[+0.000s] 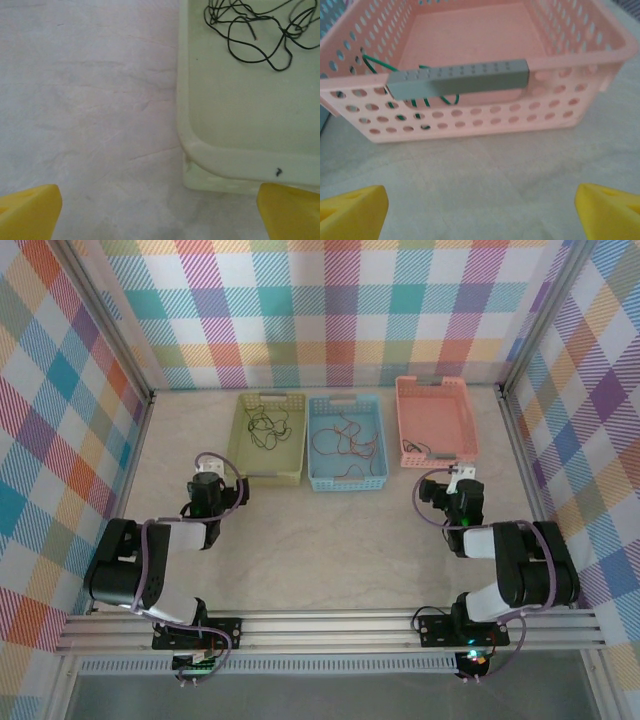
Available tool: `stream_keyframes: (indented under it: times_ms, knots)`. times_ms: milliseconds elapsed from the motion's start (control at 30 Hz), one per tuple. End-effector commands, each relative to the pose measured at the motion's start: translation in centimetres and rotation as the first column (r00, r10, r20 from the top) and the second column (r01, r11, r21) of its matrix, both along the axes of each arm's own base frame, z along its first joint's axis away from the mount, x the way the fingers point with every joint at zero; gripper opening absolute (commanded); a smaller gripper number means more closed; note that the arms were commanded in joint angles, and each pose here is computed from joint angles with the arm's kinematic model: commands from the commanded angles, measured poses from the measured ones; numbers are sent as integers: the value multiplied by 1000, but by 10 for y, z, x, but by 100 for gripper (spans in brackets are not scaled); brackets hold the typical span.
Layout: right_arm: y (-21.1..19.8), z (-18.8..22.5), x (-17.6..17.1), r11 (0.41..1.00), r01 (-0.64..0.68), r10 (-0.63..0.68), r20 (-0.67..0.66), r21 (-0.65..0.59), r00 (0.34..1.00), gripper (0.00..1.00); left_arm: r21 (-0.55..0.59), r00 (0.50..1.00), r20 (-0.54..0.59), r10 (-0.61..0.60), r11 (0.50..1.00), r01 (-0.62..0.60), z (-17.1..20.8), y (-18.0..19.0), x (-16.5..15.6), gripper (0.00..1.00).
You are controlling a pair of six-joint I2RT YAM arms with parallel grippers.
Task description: Untangle the cables
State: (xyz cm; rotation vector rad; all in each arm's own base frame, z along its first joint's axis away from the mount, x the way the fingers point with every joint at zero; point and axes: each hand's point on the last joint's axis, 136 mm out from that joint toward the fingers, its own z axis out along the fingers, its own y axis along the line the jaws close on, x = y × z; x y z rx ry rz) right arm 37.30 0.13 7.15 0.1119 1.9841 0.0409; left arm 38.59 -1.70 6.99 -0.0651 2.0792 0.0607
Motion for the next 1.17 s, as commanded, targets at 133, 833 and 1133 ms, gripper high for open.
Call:
stream_keyframes:
  times_ms: [133, 833, 1133]
  knots:
    - [3, 22, 25, 1000, -26, 27, 69, -16, 997, 100, -16, 994, 95, -62, 998, 64, 9, -7, 7, 100]
    - [6, 22, 24, 999, -47, 48, 56, -19, 997, 100, -50, 995, 91, -31, 998, 36, 9, 1, 12, 100]
    - [19, 21, 25, 991, -132, 132, 45, -12, 990, 100, -50, 995, 89, -32, 998, 37, 9, 1, 12, 100]
